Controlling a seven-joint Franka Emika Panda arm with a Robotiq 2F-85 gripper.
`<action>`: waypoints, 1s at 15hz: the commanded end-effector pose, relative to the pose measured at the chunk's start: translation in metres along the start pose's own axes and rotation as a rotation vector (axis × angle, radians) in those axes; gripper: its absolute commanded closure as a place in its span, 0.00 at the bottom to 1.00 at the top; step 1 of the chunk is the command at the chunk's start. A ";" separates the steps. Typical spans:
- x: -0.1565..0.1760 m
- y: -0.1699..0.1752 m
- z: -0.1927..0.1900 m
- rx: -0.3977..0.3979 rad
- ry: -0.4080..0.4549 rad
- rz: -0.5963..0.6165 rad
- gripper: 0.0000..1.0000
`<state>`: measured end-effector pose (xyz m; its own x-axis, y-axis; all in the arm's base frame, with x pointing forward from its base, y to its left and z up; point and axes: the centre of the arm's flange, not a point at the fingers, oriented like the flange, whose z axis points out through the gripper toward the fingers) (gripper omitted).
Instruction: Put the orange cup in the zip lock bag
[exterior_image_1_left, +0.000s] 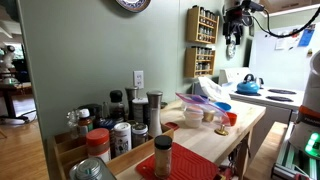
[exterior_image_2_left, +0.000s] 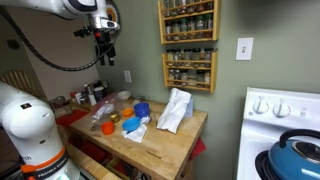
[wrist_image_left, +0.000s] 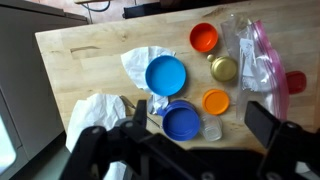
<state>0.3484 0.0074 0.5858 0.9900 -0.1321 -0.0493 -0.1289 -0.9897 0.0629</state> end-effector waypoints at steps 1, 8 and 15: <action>-0.013 -0.032 0.013 -0.012 -0.033 -0.081 0.00; -0.067 -0.173 0.076 -0.013 -0.071 -0.242 0.00; -0.066 -0.169 0.069 -0.036 -0.080 -0.248 0.00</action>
<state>0.3011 0.1794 0.5097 0.9832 0.1092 -0.1459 0.1211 -0.9898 0.0748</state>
